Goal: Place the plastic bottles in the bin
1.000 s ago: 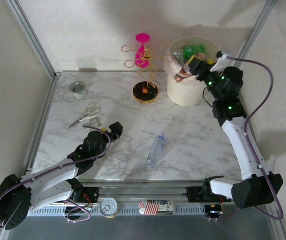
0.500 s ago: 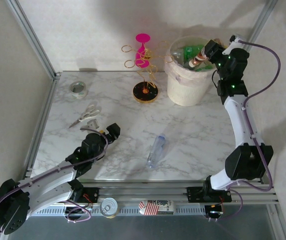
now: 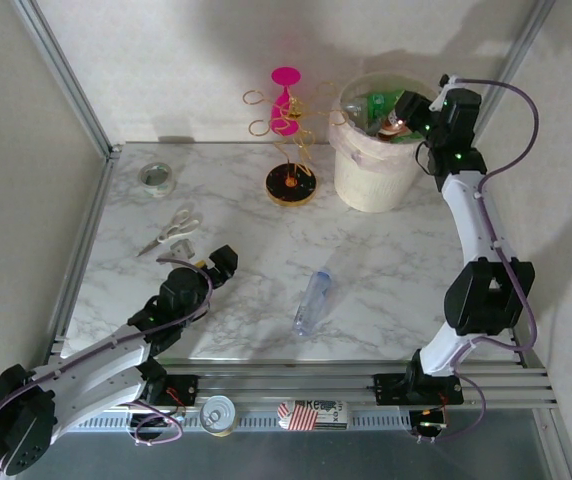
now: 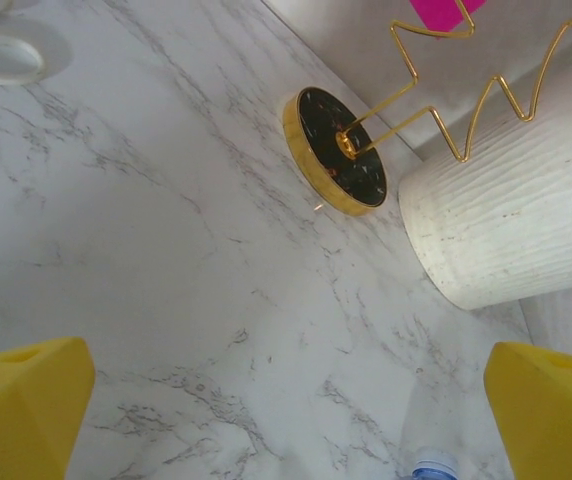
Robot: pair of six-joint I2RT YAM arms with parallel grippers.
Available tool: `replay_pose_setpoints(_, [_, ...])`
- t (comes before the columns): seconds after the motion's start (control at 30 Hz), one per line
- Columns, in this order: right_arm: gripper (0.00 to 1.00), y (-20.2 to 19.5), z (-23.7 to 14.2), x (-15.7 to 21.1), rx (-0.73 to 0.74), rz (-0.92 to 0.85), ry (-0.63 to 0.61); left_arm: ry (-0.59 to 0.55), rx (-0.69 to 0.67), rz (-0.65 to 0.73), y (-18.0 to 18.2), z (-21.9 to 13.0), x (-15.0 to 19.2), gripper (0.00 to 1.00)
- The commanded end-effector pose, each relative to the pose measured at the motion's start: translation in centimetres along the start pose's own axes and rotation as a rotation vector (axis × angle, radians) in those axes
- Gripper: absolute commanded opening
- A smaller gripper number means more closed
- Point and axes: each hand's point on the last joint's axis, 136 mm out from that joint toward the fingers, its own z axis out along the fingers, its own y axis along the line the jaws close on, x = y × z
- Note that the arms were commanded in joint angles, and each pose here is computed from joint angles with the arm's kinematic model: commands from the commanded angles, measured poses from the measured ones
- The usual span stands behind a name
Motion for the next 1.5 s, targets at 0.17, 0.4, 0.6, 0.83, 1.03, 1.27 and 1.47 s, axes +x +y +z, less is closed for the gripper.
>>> replay_pose_setpoints(0.17, [0.84, -0.7, 1.5, -2.1, 0.061, -0.023, -0.019, -0.004, 0.003, -0.023, 0.4, -0.5, -0.2, 0.99])
replay_pose_setpoints(0.4, [0.93, 0.1, 0.5, -4.9, 0.071, -0.076, -0.077, -0.010, -0.020, -0.019, 0.9, -0.8, -0.3, 1.00])
replay_pose_setpoints(0.6, [0.93, 1.8, -2.3, -4.1, -0.001, -0.074, -0.071, -0.018, -0.024, -0.018, 0.9, -0.5, -0.4, 1.00])
replay_pose_setpoints(0.83, [0.95, 5.8, -7.1, 1.2, -0.130, -0.054, 0.002, -0.031, -0.013, -0.011, 0.2, 0.1, -1.0, 1.00])
replay_pose_setpoints(1.03, [0.99, 9.0, -10.4, 10.0, -0.232, -0.013, 0.162, -0.029, -0.024, 0.012, 0.2, 0.6, -1.2, 1.00])
replay_pose_setpoints(1.27, [0.99, 9.3, -13.4, 21.6, -0.147, -0.044, 0.396, -0.064, -0.082, -0.019, 2.1, 0.6, -2.0, 1.00])
replay_pose_setpoints(1.47, [0.99, 8.1, -16.0, 31.1, -0.044, -0.012, 0.570, -0.086, -0.119, -0.081, 4.4, 0.1, -2.5, 1.00])
